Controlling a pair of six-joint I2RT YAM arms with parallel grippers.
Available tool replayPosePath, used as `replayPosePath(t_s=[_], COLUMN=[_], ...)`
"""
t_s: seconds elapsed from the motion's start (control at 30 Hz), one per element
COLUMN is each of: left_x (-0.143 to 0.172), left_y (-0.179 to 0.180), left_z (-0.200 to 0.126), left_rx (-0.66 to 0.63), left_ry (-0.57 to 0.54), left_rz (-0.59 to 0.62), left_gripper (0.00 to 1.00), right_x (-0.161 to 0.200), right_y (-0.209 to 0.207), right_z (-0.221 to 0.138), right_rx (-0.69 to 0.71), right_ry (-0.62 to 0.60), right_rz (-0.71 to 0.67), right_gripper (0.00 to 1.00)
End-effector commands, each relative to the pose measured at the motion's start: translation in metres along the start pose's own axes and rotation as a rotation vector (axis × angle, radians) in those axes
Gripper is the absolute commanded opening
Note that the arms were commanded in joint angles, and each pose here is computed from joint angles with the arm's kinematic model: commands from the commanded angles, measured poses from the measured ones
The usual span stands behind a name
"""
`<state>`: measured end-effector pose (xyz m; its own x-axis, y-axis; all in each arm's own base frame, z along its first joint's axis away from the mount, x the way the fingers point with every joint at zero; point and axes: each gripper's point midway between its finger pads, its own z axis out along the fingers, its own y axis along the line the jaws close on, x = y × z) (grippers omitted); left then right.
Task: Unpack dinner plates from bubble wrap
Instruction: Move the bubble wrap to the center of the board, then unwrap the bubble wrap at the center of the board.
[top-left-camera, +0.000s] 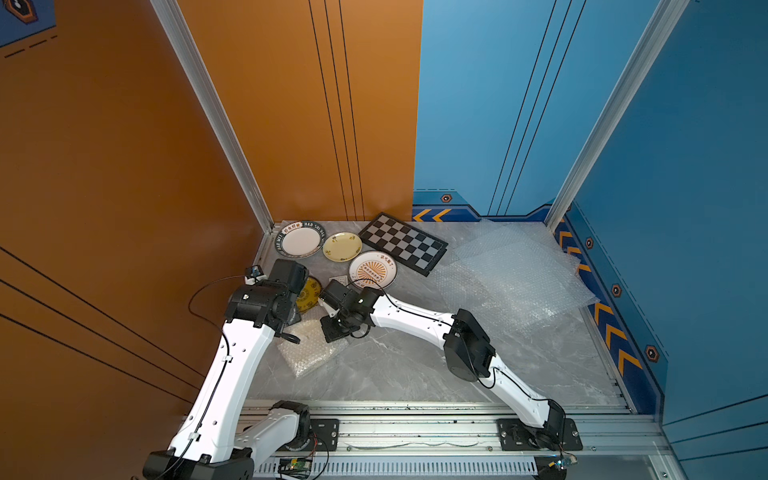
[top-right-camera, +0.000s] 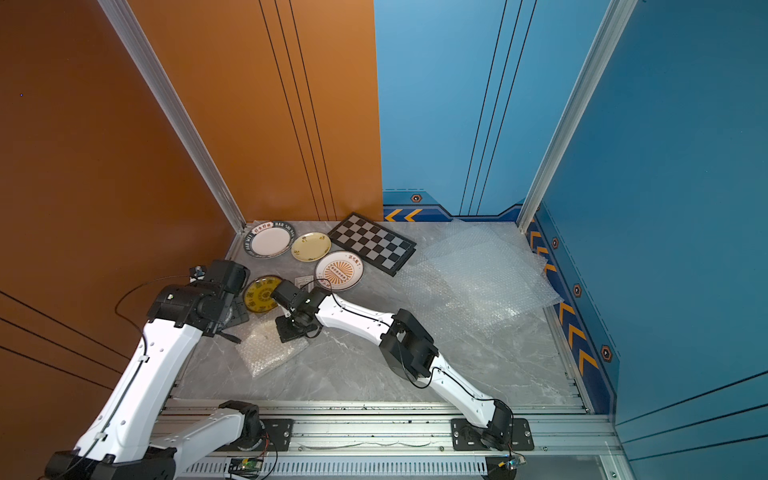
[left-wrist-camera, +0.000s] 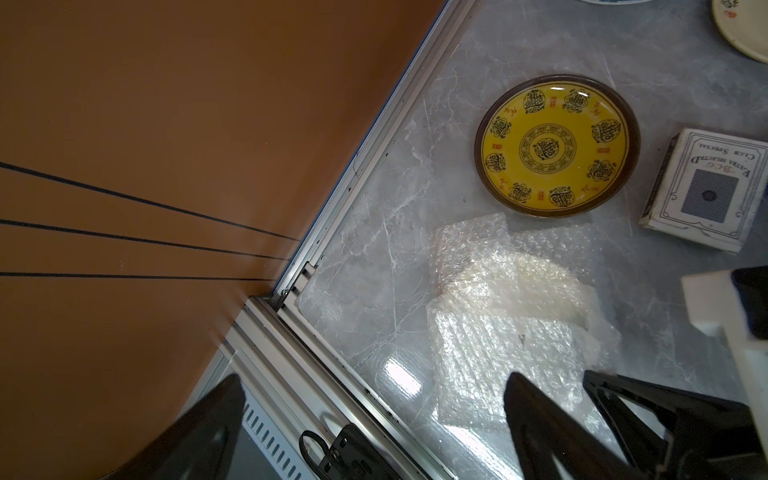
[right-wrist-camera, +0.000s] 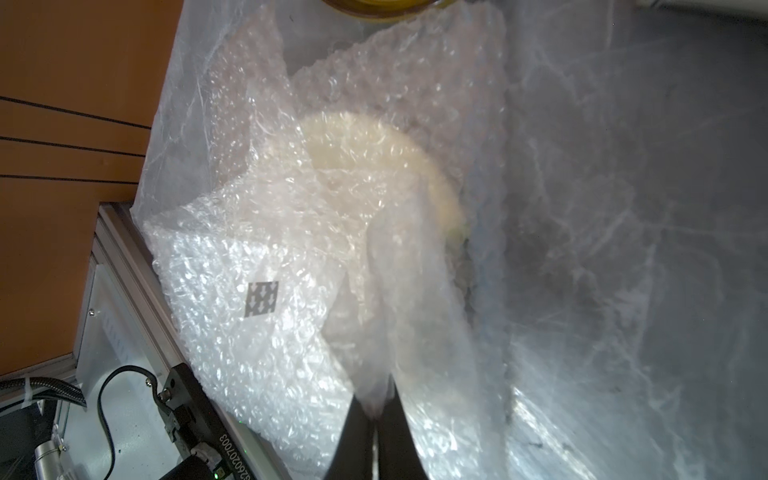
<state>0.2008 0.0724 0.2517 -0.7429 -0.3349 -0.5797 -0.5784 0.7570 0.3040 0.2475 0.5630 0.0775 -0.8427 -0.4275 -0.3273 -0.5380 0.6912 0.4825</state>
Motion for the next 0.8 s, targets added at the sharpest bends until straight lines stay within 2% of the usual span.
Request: replayPosePath(t_s=[0.0,0.2,0.4,0.47,0.57,0.67,0.77], left_x=[-0.005,-0.005,-0.002,0.000,0.004,0.011,0.023], left_y=[0.000,-0.024,-0.064,-0.076,-0.093,-0.111,-0.130], left_z=[-0.003,-0.002,-0.001,0.000,0.000,0.002,0.009], left_rx=[0.000,0.099,0.276,0.324,0.399,0.468,0.547], left_ry=[-0.021,0.005,0.076,0.101,0.134,0.179,0.259], left_rz=[0.021,0.042,0.031,0.034,0.051,0.062,0.036], left_gripper=[0.98,0.98,0.98,0.98,0.98,0.98,0.98], right_x=[-0.012,-0.007,0.000,-0.006,-0.021,-0.029,-0.024], right_y=[-0.002,-0.044,-0.115,-0.138,-0.164,-0.168,-0.148], right_z=[-0.029,-0.071,-0.107,-0.121,-0.143,-0.158,-0.168], right_rx=[0.032,0.118,0.173,0.215,0.250,0.243,0.225], right_ry=[-0.046,-0.053,-0.008,-0.017,-0.061,-0.096,-0.110], right_rz=[-0.011,-0.031,0.013,0.025,0.076,0.110,0.099], right_gripper=[0.00,0.00,0.00,0.17,0.29,0.54,0.61])
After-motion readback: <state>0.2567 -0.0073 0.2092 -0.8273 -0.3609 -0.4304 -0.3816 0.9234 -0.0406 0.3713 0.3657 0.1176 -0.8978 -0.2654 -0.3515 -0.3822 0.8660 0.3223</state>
